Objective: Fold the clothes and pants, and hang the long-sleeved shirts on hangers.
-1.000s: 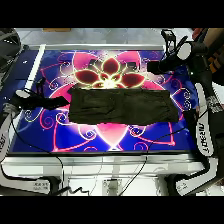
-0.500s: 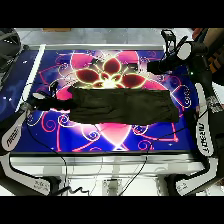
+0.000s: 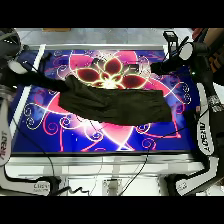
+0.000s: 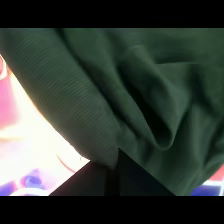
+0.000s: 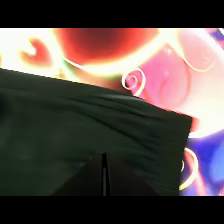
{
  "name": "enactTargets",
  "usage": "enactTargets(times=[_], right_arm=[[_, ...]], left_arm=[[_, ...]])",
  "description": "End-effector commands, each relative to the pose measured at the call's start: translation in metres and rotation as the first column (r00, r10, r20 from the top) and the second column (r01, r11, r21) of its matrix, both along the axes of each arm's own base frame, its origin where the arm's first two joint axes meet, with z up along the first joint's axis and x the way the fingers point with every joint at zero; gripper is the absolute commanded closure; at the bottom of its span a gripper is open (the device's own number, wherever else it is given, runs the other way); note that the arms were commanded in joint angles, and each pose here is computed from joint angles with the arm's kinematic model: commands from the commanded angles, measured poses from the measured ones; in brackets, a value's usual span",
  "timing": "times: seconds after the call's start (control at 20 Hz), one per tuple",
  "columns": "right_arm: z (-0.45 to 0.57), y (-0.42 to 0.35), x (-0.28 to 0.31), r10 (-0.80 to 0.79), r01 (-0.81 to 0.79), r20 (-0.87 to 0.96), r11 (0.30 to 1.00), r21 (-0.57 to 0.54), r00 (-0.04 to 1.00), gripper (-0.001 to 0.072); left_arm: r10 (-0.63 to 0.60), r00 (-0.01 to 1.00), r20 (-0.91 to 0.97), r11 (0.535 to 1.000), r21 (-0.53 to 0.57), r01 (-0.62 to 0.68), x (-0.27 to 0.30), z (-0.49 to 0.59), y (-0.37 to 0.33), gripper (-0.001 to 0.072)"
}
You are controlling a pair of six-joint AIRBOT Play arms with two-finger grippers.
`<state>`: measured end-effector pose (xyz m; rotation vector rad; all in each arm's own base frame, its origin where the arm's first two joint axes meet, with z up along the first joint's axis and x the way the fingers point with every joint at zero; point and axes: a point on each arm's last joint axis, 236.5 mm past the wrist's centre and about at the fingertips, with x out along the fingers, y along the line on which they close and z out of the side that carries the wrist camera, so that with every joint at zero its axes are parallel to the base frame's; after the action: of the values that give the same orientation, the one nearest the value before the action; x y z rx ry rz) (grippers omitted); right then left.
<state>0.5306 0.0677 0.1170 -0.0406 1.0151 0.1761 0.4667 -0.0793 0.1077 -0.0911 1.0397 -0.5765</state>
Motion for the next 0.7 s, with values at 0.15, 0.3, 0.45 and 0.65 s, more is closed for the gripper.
enactTargets(times=[0.15,0.3,0.45,0.65], right_arm=[[-0.065,0.018,-0.025,0.032,-0.017,-0.166,0.996,0.090,0.986,0.0682],[-0.094,0.052,-0.035,0.076,-0.030,-0.206,0.976,0.217,0.976,0.0683],[-0.107,0.104,-0.042,0.134,-0.063,-0.191,0.939,0.337,0.972,0.0683],[-0.109,0.201,-0.045,0.174,-0.131,-0.060,0.889,0.439,0.983,0.0683]], left_arm=[[-0.004,0.980,0.201,0.998,0.067,-0.010,-0.048,0.126,-0.001,0.0694],[-0.021,0.973,0.231,0.998,0.070,0.005,-0.057,0.139,-0.009,0.0695],[-0.035,0.975,0.221,0.997,0.068,0.020,-0.056,0.135,-0.015,0.0694],[-0.058,0.976,0.211,0.997,0.067,0.044,-0.056,0.131,-0.024,0.0693]])
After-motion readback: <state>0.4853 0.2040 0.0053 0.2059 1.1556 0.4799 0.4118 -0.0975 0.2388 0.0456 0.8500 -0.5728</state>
